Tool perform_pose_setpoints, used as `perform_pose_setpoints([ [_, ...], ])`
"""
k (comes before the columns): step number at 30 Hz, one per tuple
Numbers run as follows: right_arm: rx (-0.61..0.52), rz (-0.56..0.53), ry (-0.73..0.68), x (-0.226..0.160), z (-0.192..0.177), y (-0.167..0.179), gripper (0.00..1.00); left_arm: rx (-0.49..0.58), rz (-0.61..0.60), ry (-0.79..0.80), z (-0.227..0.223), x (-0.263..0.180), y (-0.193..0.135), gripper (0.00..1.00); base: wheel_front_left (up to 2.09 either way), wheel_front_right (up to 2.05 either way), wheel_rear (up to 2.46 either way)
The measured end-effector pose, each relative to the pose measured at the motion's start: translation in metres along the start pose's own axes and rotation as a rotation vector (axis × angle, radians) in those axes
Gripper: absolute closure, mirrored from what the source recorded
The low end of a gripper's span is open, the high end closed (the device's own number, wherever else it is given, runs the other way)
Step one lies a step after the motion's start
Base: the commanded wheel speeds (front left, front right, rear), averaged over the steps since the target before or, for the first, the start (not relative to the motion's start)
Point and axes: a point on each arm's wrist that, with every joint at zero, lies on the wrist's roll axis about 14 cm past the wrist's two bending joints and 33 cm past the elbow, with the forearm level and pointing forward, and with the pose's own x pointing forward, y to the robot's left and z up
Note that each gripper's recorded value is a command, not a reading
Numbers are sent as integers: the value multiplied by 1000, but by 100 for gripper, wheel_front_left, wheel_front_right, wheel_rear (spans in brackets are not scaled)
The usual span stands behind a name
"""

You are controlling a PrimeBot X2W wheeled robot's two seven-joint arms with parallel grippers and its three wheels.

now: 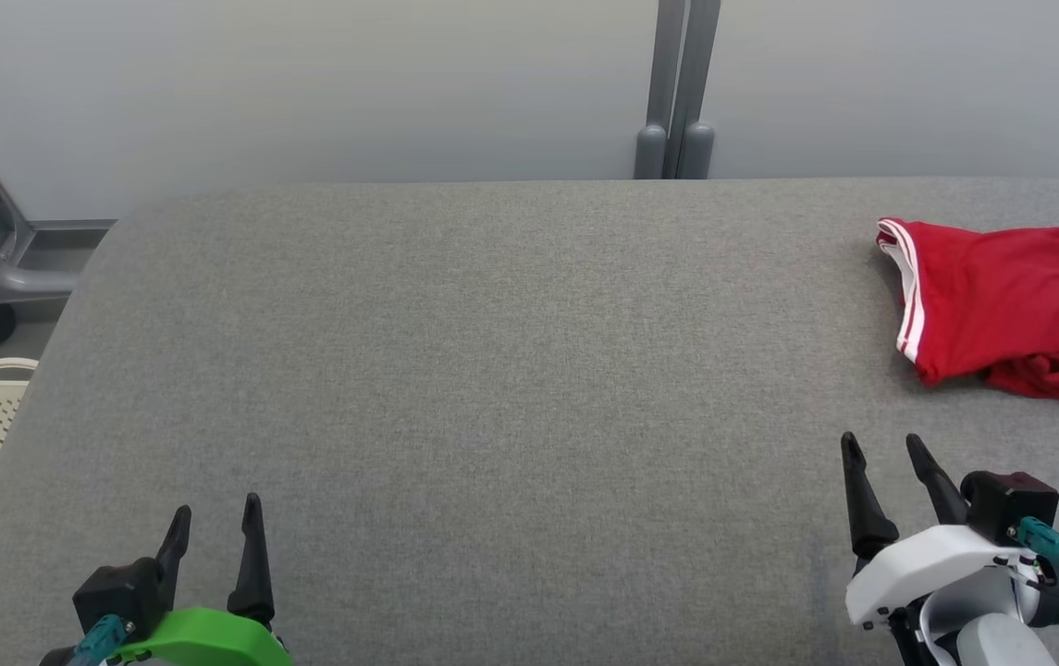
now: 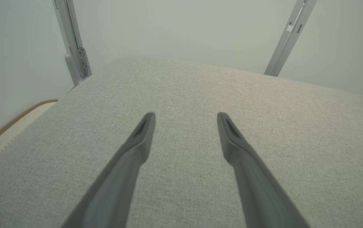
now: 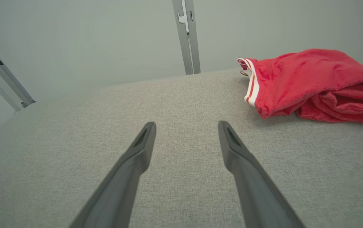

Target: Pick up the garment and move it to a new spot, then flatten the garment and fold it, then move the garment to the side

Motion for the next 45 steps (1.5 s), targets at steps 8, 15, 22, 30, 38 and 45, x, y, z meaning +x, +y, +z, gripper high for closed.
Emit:
perform_pose_setpoints([
  [8,16,-2,39,-5,-15,0,0,1,4,6,-4,0,1,0,0,0,0],
  [15,13,-8,31,-5,-14,-2,0,4,-8,8,-5,-1,-2,0,0,0,0],
  [22,9,-9,28,-4,-13,-2,0,1,-17,8,-6,0,-5,0,0,0,0],
  [30,8,-6,35,-5,-15,-2,0,-7,-14,5,-5,3,-5,0,0,0,0],
  [38,26,-28,115,-18,-41,-5,100,-11,-10,71,-27,-4,-8,100,0,0,0],
  [45,166,-70,115,-19,-41,-13,100,-147,28,116,-33,-2,-5,100,0,0,0],
])
